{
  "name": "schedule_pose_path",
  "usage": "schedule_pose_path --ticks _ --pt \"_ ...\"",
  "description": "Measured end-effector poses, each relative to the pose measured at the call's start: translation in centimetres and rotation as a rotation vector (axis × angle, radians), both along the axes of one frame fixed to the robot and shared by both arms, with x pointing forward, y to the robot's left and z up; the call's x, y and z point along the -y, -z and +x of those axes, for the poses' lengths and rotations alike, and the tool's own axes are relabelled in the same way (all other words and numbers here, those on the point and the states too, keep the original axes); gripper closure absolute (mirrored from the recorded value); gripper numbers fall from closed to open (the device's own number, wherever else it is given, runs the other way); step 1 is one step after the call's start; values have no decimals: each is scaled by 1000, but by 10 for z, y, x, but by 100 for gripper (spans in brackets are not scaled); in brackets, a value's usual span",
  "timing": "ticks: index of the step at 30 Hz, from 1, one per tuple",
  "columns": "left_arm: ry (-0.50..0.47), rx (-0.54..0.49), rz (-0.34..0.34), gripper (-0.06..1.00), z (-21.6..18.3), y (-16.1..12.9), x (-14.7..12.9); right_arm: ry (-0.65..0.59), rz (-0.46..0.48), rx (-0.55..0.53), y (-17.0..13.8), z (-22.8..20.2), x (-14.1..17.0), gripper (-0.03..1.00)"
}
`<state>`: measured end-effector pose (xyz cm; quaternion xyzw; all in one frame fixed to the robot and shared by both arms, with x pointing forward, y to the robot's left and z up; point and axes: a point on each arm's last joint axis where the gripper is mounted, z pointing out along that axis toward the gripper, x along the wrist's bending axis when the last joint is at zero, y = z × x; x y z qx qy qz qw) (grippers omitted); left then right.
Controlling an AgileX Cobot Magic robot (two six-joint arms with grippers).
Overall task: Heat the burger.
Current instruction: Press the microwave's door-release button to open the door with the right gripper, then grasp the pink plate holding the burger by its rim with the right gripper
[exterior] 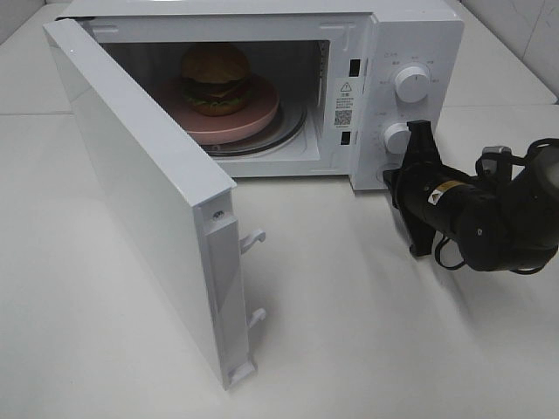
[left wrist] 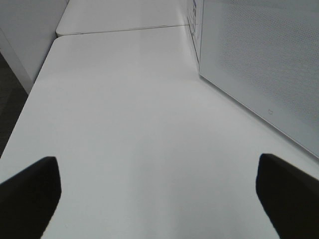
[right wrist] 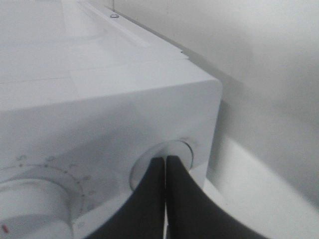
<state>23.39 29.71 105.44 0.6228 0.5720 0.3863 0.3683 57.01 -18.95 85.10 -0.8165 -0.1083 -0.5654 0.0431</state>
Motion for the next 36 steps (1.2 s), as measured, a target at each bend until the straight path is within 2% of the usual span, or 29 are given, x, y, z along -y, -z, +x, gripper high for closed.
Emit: schedule_pose_path --ticks 15,27,33,36 --pt "0 0 0 -4 0 0 0 -37 19 -13 1 -11 -11 95" --pt "0 0 0 -4 0 0 0 -34 21 1 -14 -27 -4 95" --pt "0 0 0 -4 0 0 0 -40 -14 -3 -19 -39 2 95" --pt "0 0 0 -4 0 0 0 -69 -60 13 -24 -45 3 95"
